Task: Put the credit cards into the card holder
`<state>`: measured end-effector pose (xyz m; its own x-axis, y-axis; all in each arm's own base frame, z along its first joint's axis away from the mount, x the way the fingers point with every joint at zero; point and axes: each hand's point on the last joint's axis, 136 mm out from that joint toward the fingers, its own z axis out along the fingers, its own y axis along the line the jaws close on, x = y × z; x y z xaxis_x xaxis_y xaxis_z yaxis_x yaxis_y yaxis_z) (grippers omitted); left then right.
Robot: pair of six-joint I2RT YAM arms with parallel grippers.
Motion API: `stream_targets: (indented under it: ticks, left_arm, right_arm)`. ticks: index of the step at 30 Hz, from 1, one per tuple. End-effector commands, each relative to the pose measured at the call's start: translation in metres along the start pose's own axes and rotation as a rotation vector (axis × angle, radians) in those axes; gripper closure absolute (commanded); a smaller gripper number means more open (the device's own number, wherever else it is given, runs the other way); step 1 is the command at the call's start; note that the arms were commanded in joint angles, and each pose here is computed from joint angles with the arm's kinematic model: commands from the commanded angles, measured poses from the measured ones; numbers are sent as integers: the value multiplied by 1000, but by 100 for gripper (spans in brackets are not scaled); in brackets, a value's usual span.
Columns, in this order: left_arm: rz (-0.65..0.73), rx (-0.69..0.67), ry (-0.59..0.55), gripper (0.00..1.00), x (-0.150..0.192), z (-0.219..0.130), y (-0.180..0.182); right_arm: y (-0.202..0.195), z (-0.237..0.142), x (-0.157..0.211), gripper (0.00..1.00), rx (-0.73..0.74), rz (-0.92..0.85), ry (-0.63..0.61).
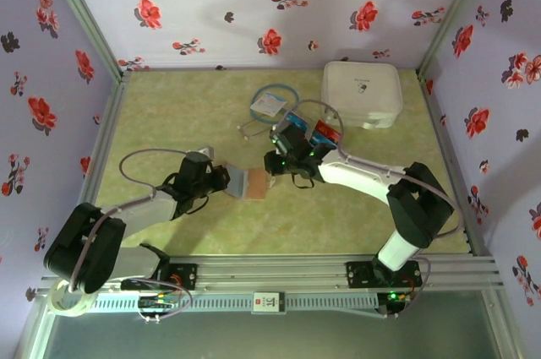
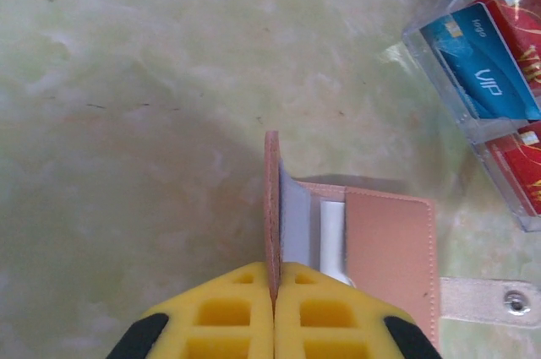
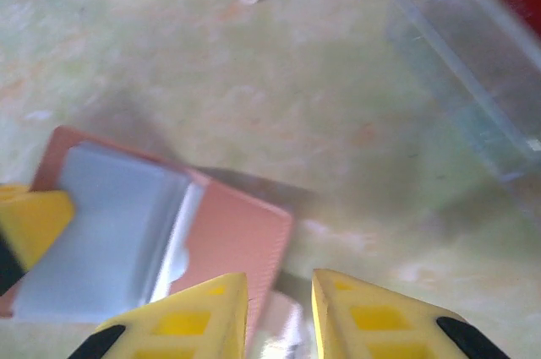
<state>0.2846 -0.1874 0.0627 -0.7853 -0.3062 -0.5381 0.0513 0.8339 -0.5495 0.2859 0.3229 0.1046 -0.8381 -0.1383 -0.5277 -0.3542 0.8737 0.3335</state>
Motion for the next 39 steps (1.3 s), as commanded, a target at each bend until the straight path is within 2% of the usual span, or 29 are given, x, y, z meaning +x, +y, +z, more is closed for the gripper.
stream_targets:
  ticks: [1, 6, 7, 10, 11, 13, 27, 39]
  left_arm:
    - [-4, 26, -45, 100, -11, -1, -13]
    - [6, 27, -40, 100, -11, -3, -14]
    - [14, 34, -36, 97, -10, -4, -17]
    - [33, 63, -25, 69, -10, -6, -23]
    - [39, 70, -26, 65, -10, -7, -25]
    - [47, 82, -35, 63, -13, -11, -28]
    - [28, 161, -63, 86, -22, -18, -38]
    - [19, 150, -53, 96, -21, -12, -35]
  right_arm:
    - [9, 21, 21, 74, -35, 47, 50]
    - [6, 48, 43, 76, -26, 74, 88]
    - [2, 53, 46, 76, -15, 77, 91]
    - [-13, 64, 59, 78, 32, 78, 115]
    - [-17, 67, 64, 78, 46, 77, 123]
    - [-22, 70, 70, 79, 62, 80, 130]
    - [-42, 78, 86, 80, 107, 99, 147]
    - [-45, 80, 91, 80, 105, 105, 155]
